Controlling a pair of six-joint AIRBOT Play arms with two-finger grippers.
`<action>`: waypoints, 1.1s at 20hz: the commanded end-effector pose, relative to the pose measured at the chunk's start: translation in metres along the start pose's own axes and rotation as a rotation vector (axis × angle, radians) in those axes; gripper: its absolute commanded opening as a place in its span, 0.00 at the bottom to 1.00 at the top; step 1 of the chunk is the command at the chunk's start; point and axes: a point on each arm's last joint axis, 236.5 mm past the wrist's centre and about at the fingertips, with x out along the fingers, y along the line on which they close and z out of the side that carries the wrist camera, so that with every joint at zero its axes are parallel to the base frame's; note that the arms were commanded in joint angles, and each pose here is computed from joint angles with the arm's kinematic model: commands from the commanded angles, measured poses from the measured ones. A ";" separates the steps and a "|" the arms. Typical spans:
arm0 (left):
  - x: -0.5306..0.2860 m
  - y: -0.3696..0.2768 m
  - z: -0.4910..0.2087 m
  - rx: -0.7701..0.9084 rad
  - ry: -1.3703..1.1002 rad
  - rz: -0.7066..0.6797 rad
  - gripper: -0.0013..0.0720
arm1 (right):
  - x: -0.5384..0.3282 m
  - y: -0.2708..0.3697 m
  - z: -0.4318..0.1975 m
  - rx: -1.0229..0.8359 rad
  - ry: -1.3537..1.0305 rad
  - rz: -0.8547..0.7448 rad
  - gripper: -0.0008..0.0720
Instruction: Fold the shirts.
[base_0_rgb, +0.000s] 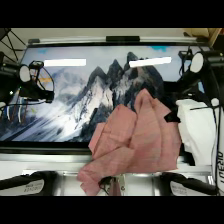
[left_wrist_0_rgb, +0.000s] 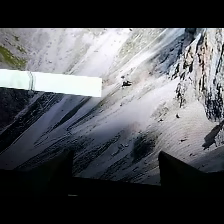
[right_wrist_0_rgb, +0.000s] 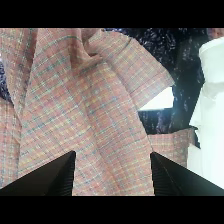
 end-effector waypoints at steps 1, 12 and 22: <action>0.000 0.000 0.000 0.001 -0.001 0.000 0.85 | 0.000 0.000 0.000 0.000 -0.001 0.000 0.81; 0.000 0.000 0.000 0.001 -0.001 0.000 0.85 | 0.000 0.000 0.000 0.000 -0.001 0.000 0.81; 0.000 -0.005 0.000 -0.002 0.001 -0.020 0.85 | 0.000 0.000 0.000 0.000 -0.001 0.000 0.81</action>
